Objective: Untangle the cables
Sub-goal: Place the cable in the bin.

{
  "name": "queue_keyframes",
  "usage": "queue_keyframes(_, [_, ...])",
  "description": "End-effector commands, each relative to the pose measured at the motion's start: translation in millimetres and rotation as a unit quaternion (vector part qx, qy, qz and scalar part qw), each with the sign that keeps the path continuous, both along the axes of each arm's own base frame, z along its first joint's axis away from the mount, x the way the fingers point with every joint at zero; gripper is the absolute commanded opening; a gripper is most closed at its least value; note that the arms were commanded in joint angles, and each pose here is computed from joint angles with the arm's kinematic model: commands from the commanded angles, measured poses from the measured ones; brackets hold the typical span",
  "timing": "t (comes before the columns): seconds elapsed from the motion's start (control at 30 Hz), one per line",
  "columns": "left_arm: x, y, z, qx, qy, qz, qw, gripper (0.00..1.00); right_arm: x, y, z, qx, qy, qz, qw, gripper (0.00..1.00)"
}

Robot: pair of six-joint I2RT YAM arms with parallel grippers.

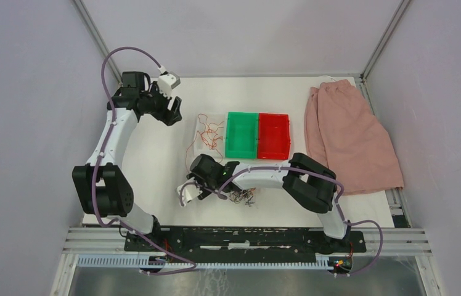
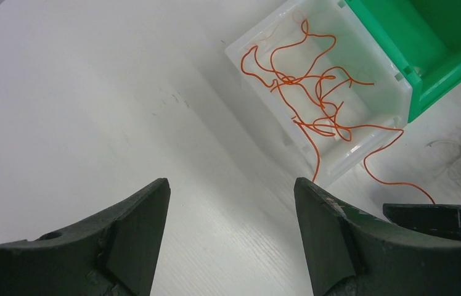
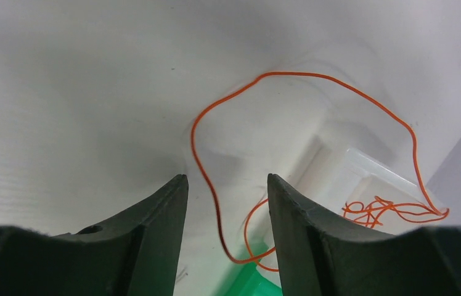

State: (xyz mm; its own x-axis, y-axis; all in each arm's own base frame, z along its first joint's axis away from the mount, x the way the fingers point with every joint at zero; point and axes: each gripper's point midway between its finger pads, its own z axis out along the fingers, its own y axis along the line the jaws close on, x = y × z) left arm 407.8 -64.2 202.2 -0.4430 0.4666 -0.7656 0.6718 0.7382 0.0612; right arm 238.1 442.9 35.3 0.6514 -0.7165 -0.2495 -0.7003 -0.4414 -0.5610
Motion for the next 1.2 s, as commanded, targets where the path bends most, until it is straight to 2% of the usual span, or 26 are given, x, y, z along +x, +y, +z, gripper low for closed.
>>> queue_keyframes(0.0, [-4.5,-3.7,25.3,-0.021,-0.036,-0.007,0.999,0.8,25.8,16.8,18.4,0.022,-0.061,-0.015,0.998,0.55])
queue_keyframes(0.07, [-4.2,-5.1,27.7,-0.025,-0.039,-0.007,0.999,0.8,23.1,17.2,16.5,0.025,-0.053,-0.013,0.998,0.47])
queue_keyframes(0.17, [-4.1,-5.4,29.3,-0.027,-0.042,-0.007,0.999,0.79,20.1,18.9,23.3,0.04,-0.031,-0.026,0.998,0.17])
queue_keyframes(0.23, [-4.5,-4.8,30.1,-0.024,-0.045,-0.008,0.999,0.79,24.0,23.7,44.4,0.093,-0.004,-0.063,0.994,0.02])
queue_keyframes(0.27, [-4.7,-4.2,29.5,-0.022,-0.046,-0.007,0.999,0.79,28.1,25.1,56.2,0.127,0.017,-0.089,0.988,0.01])
queue_keyframes(0.37, [-6.7,-3.7,24.7,-0.022,-0.043,-0.006,0.999,0.78,53.6,18.9,94.8,0.216,0.084,-0.18,0.956,0.0])
queue_keyframes(0.43, [-9.3,-5.4,21.8,-0.025,-0.041,-0.009,0.999,0.77,69.3,9.7,104.9,0.238,0.116,-0.223,0.938,0.0])
queue_keyframes(0.8, [-31.2,-28.3,-13.4,-0.076,0.006,-0.041,0.996,0.62,116.3,-28.1,107.5,0.303,0.238,-0.348,0.855,0.0])
queue_keyframes(1.03, [-27.3,-42.1,-13.4,-0.102,-0.004,-0.047,0.994,0.54,137.8,-27.6,99.3,0.326,0.288,-0.395,0.809,0.0])
queue_keyframes(1.17, [-16.9,-40.0,-9.0,-0.1,-0.018,-0.028,0.994,0.48,145.5,-21.9,90.5,0.322,0.301,-0.418,0.794,0.0])
